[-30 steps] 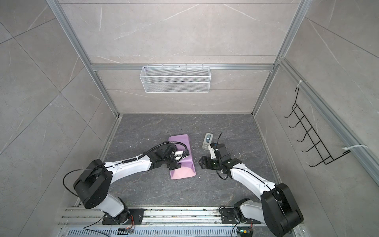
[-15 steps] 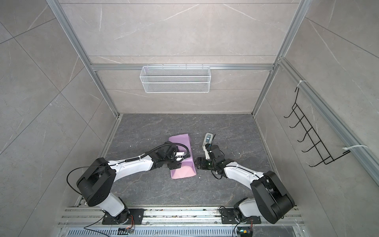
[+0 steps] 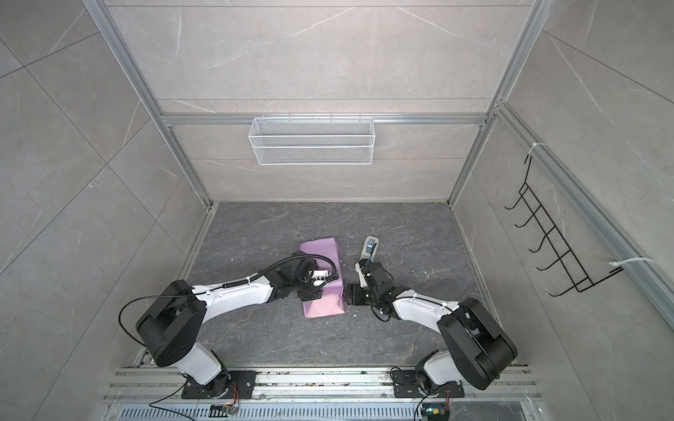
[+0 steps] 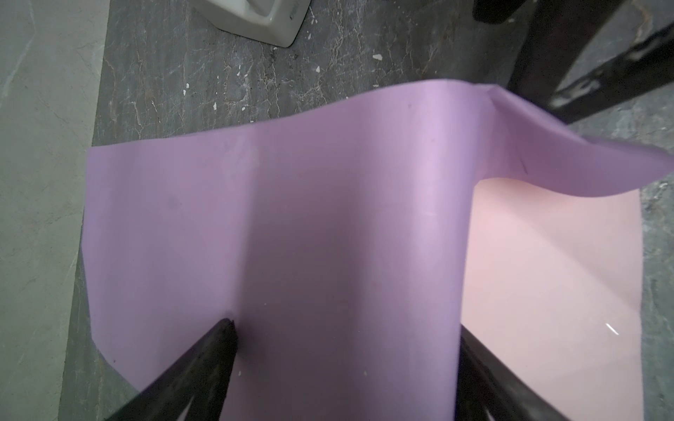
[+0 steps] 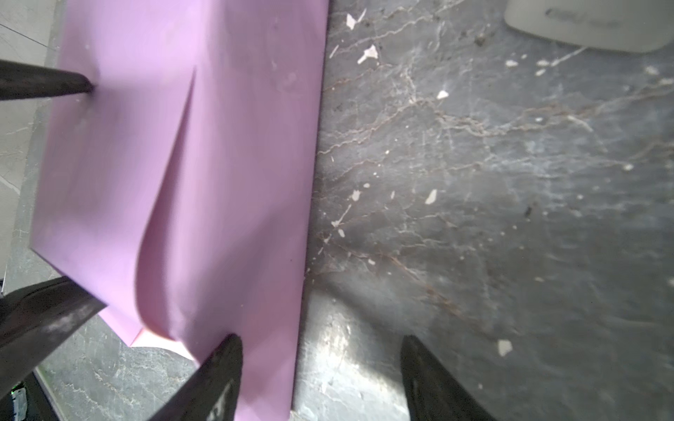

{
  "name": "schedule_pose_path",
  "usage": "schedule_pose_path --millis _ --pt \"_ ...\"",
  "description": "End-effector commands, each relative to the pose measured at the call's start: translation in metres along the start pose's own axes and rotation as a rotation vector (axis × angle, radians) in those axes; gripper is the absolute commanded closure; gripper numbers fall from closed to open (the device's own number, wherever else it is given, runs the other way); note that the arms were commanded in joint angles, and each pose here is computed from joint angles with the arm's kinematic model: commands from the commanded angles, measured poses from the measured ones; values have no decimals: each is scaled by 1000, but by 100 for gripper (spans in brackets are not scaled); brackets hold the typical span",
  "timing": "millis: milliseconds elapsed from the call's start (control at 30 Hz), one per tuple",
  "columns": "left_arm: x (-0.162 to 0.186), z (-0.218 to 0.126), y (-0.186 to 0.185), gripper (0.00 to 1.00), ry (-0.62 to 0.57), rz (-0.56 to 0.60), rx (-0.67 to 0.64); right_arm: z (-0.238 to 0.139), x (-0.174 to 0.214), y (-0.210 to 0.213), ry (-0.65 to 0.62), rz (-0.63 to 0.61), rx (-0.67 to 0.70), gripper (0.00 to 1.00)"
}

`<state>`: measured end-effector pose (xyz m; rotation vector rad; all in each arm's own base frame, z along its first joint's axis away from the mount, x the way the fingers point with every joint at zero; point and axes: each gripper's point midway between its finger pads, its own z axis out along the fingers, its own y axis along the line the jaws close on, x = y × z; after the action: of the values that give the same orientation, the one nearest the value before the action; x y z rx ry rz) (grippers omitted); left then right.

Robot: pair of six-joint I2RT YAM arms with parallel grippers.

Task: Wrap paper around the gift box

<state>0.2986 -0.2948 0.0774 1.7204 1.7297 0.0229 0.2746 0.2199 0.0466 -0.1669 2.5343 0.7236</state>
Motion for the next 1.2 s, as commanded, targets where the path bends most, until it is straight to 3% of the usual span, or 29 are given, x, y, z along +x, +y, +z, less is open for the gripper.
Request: schedule_pose_path --millis 0,233,1167 --pt "3 4 -6 13 5 13 19 3 3 1 -7 7 -3 30" --pt "4 4 -6 13 10 14 20 8 6 8 -14 10 -17 32" --pt "-12 -4 -8 12 -49 -16 61 29 3 30 -110 54 -54 62"
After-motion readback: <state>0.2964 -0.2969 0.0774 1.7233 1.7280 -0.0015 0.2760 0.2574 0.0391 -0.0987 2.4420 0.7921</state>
